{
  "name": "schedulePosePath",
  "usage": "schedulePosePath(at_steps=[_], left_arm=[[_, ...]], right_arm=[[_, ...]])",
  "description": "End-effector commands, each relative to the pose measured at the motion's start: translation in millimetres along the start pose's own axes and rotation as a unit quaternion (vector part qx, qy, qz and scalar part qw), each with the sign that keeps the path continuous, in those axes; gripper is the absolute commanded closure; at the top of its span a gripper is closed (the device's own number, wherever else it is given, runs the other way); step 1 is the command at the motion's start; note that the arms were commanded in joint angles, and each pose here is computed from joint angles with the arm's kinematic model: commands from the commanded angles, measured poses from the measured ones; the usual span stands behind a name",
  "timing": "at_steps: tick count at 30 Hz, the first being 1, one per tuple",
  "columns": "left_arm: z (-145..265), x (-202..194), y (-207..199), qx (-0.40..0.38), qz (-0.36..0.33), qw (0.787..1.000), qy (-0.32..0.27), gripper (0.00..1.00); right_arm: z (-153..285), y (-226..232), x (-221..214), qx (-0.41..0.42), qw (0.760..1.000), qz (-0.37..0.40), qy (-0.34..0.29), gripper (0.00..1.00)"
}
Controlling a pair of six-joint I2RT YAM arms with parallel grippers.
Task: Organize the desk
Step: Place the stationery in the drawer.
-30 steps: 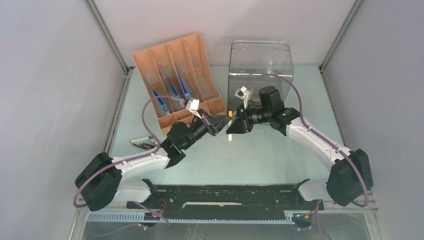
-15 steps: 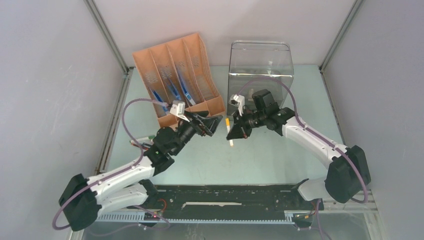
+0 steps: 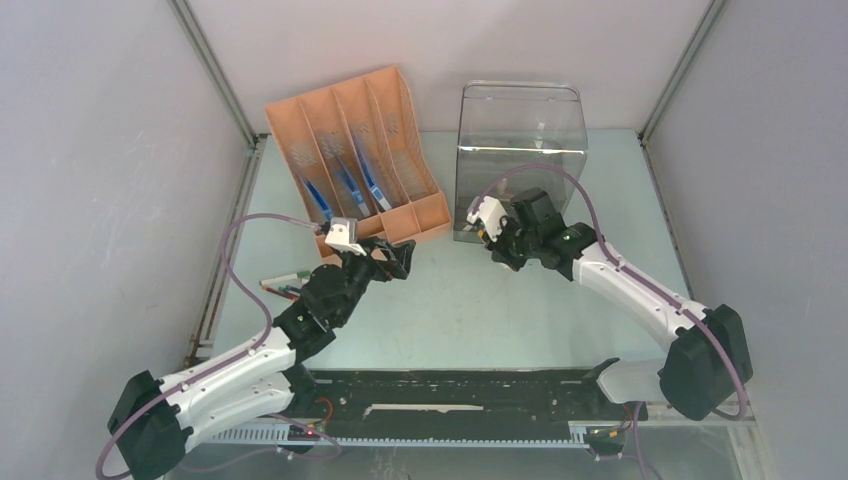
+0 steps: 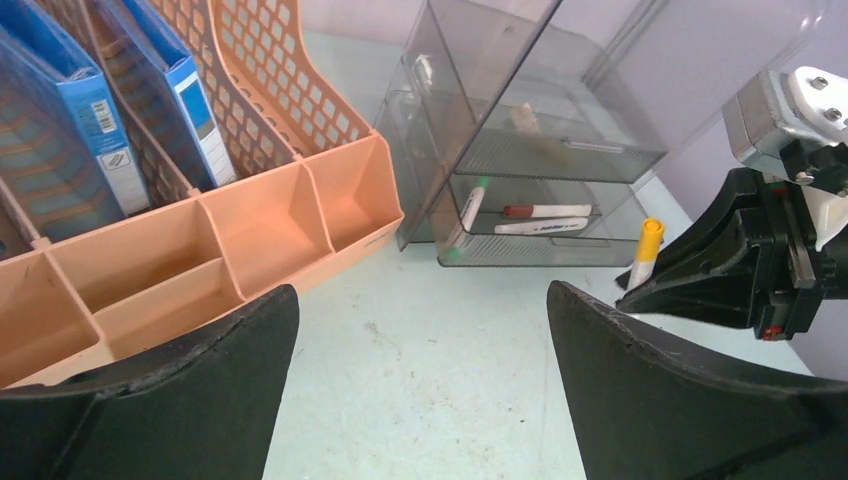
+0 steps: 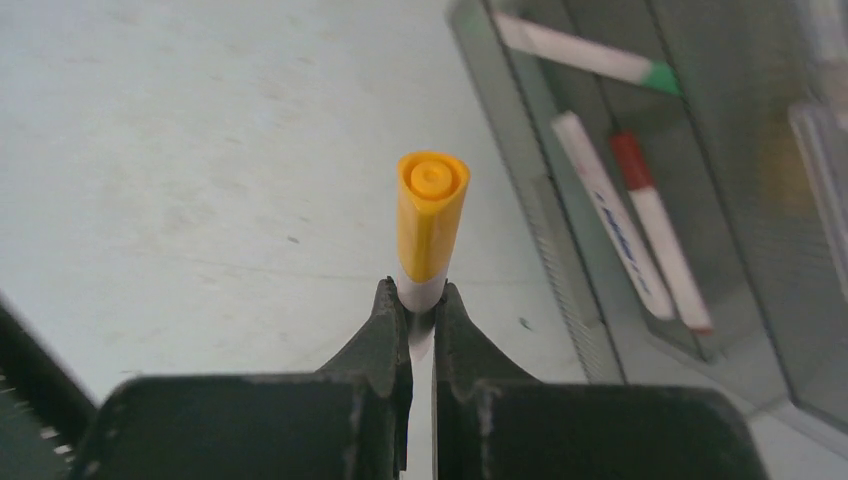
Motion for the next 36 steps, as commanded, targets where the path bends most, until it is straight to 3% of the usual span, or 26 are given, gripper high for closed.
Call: schedulePosePath(at_steps=[1,7,31,36], left_arm=[[-1.9,3.5,7.4,0.024,-0.004,1.000,-0.011,0.00],[-4.0,-0.9,8.4,0.026,-0.004,1.000,-0.004,0.00],[-0.5,-14.9,18.9,0.047,0.011,0.999,0.007,0.00],[1.5,-15.7,20.2,0.047,0.013,0.999,0.005,0.00]], right_arm=[[14.6,-38.2,7.6,-0.144,0.989,0.019,-0.039,1.00],[20.7,-69.1,2.1,-0.235,0.971,0.001,-0.046,1.00],[12.4,-100.9,3.9,-0.367,0.927,0.019,-0.075,1.00],[3.1,-103.2,1.8,-0.367,0.928,0.016,-0.069,0.95]])
Point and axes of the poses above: each gripper's point midway between its finger pads, its own z axis back along the fingers, its own y axis along the line the jaws close on, x = y × z, the point moved 7 cm from there along z, back along the fingers, and after that the axes turned 14 degrees about -z, right-handed, at the moved point
